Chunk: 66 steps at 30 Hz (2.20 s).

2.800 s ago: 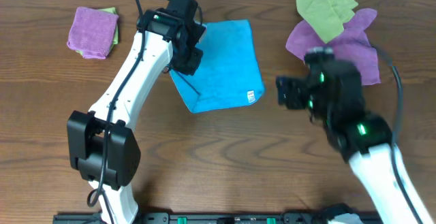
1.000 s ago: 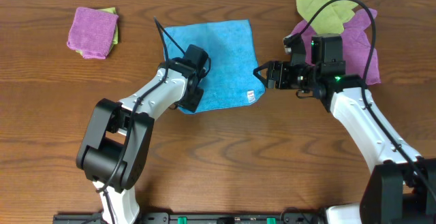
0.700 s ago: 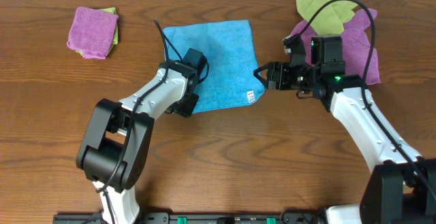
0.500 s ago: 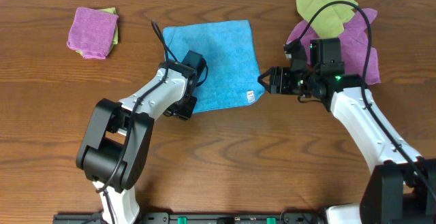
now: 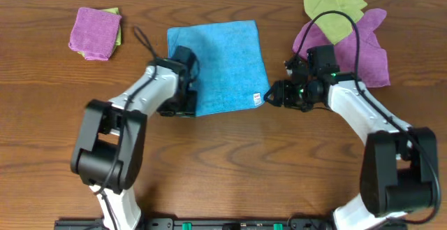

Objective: Fold the cloth
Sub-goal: 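Grasp the blue cloth's near corners with both grippers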

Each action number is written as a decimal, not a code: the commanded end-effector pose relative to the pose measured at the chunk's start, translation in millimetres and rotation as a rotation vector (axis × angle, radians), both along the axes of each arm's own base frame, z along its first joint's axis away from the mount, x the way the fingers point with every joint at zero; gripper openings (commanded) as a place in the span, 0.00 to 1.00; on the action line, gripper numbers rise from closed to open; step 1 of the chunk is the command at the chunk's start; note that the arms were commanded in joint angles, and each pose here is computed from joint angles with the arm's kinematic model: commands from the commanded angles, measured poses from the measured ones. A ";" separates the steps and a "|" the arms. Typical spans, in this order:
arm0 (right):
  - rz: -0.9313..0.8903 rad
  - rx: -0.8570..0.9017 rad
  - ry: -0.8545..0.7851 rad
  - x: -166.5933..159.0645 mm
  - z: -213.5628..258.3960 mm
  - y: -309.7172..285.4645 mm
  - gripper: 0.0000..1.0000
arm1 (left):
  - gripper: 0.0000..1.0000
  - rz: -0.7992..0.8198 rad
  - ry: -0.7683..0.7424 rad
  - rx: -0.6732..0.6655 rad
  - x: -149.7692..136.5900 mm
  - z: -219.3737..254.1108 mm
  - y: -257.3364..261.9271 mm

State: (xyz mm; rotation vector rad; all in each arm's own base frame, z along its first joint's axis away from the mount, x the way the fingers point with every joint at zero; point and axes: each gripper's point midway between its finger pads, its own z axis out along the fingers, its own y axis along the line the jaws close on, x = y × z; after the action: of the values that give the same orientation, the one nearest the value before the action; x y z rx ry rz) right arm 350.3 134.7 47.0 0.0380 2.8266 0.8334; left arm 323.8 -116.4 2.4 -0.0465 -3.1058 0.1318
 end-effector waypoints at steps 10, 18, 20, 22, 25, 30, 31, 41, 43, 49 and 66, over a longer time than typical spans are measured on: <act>-0.090 0.047 -0.019 18.4 10.8 2.6 0.58 | 0.54 0.083 0.044 -0.273 6.6 3.6 -2.1; -0.176 0.106 0.140 13.0 -20.6 0.8 0.52 | 0.58 0.085 0.065 -0.320 -2.9 -3.5 -8.4; -0.186 0.105 0.166 11.3 -27.6 1.2 0.51 | 0.60 0.082 0.064 -0.317 -2.9 -3.7 -7.8; -0.189 0.102 0.177 10.4 -31.7 1.5 0.51 | 0.59 0.082 0.064 -0.316 -2.9 -3.7 -7.8; -0.217 0.093 0.176 15.1 -36.0 -1.4 0.51 | 0.59 0.082 0.066 -0.317 -3.3 -3.7 -7.8; -0.272 0.128 0.138 32.1 -30.4 1.4 0.52 | 0.61 0.083 0.067 -0.316 -3.7 -3.7 -7.8; -0.272 0.127 0.139 31.9 -30.6 1.9 0.50 | 0.61 0.083 0.067 -0.316 -3.6 -3.7 -7.7; -0.262 0.099 0.225 19.0 -62.2 13.4 0.23 | 0.60 0.082 0.067 -0.316 -3.5 -3.7 -7.8; -0.265 0.097 0.235 18.0 -65.8 13.1 0.14 | 0.60 0.082 0.067 -0.316 -3.5 -3.7 -7.8; -0.264 0.108 0.254 14.8 -64.4 14.8 0.01 | 0.25 0.083 0.068 -0.316 -3.9 -3.7 -7.7; -0.208 -0.086 0.217 -20.8 -14.4 -15.3 0.02 | 0.06 0.064 0.173 -0.300 -32.9 5.1 -3.8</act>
State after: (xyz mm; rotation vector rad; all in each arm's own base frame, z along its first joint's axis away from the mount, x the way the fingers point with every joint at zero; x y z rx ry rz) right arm 328.4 126.7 15.0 0.5174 3.0255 0.8020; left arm 296.3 -121.4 6.0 0.0972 -2.8944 0.5724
